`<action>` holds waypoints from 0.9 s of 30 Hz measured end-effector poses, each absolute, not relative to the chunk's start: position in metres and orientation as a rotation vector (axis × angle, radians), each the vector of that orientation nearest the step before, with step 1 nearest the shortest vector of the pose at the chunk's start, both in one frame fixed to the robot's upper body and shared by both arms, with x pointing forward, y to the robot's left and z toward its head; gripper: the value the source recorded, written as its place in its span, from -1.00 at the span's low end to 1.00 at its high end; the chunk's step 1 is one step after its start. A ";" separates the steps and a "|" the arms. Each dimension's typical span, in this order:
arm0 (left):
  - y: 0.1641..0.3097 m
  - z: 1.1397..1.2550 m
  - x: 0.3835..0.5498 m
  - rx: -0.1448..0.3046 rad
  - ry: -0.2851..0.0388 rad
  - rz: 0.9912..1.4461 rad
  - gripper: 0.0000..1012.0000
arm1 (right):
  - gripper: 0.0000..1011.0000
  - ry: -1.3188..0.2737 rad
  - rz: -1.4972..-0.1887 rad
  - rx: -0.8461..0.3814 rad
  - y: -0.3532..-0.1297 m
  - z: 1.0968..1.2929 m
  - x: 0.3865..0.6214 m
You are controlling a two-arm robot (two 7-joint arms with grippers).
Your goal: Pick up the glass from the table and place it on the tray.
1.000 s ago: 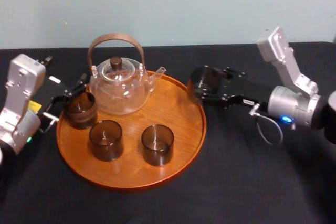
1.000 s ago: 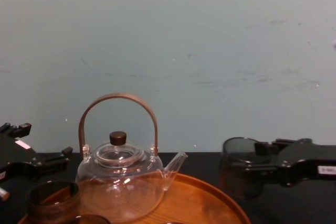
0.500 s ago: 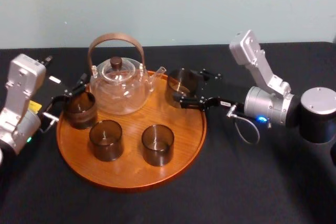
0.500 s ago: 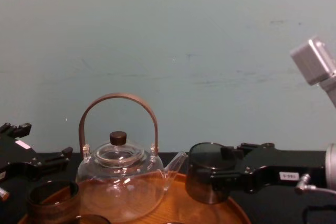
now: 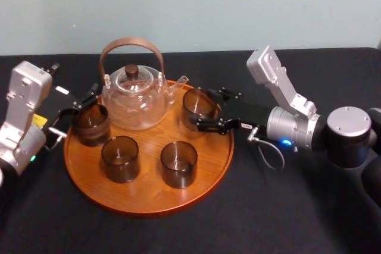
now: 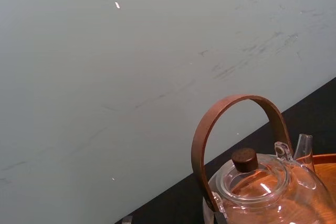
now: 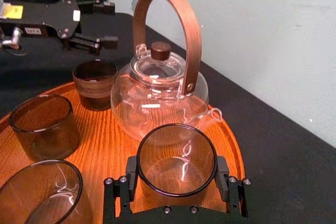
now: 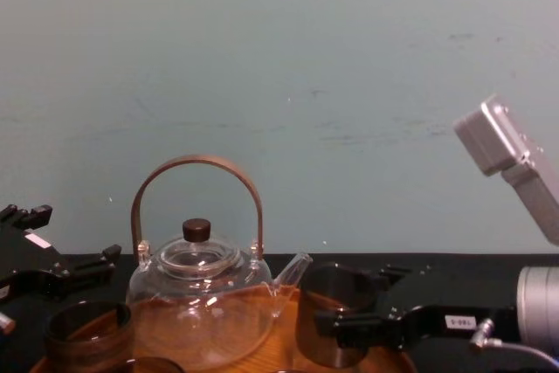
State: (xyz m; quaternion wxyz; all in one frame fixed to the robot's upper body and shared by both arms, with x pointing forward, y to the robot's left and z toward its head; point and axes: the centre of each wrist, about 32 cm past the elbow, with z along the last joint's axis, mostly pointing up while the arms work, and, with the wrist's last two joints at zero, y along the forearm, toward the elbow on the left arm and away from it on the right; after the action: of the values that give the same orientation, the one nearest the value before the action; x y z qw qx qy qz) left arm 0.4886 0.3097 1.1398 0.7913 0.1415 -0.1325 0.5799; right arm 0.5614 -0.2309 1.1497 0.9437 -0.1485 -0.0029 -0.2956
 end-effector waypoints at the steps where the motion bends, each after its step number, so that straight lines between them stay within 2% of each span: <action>1: 0.310 1.140 0.489 0.304 -0.285 1.248 0.98 | 0.75 -0.006 -0.603 -0.303 -0.231 1.150 0.561; 17: 0.310 1.140 0.489 0.305 -0.285 1.248 0.98 | 0.75 0.010 -0.606 -0.331 -0.226 1.134 0.561; 27: 0.310 1.140 0.489 0.304 -0.285 1.248 0.98 | 0.75 0.007 -0.615 -0.345 -0.226 1.131 0.561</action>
State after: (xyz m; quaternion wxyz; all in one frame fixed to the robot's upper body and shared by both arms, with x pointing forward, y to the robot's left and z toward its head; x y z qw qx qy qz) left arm 0.4886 0.3097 1.1398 0.7913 0.1415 -0.1325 0.5799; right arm 0.5613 -0.2257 1.1315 0.9385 -0.1691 0.0034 -0.3012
